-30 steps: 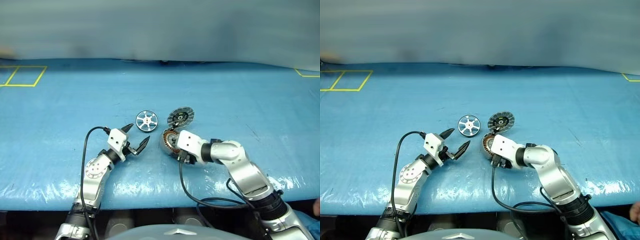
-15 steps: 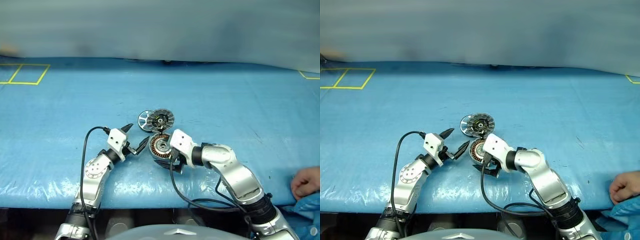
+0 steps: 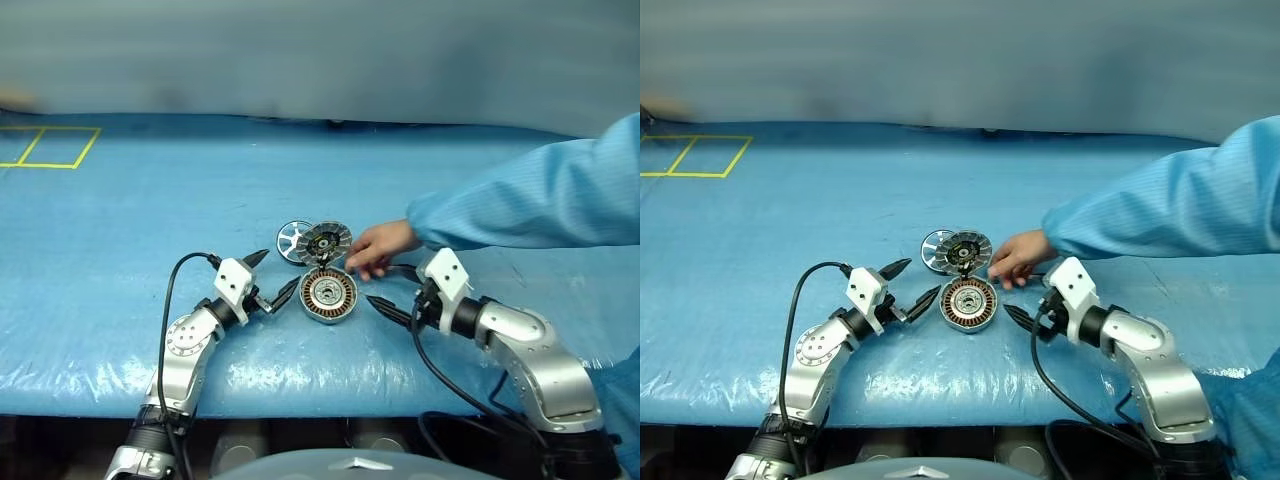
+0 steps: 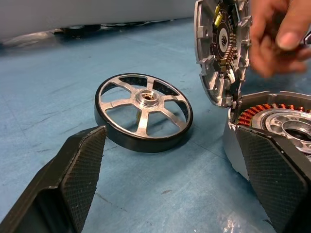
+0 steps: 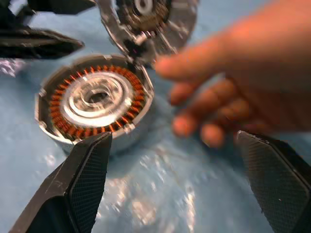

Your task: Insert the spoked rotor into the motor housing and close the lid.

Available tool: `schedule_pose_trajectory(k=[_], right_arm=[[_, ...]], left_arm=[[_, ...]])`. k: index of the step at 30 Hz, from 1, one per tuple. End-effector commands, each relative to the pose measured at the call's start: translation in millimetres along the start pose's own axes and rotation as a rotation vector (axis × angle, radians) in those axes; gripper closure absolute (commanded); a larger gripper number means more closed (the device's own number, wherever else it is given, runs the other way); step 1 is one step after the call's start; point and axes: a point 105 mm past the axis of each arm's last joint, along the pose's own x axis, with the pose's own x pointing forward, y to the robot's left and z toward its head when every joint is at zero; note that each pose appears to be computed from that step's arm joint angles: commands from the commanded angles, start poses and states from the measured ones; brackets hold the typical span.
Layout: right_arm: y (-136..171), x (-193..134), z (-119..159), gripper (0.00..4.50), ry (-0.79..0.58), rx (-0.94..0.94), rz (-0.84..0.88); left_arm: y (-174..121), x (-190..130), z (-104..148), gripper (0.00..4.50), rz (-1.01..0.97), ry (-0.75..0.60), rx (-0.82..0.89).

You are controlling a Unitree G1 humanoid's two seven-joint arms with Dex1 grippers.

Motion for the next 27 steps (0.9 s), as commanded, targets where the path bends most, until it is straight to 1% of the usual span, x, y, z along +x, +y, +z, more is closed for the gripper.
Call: schedule_pose_trajectory(k=[1,6,13,27], right_arm=[[-20,-11,-2,0.18,-0.051,0.03,-0.092],[-36,-12,-29,0.18,0.008,0.059,-0.199],[-44,-9,-47,0.18,0.028,0.115,-0.255],[-52,-9,-43,0.18,-0.002,0.107,-0.282]], left_arm=[[2,0,8,0.0,-0.006,-0.024,0.016],[0,4,8,0.0,-0.017,-0.026,0.015],[0,4,8,0.0,-0.021,-0.027,0.016],[-1,5,8,0.0,-0.019,-0.025,0.015]])
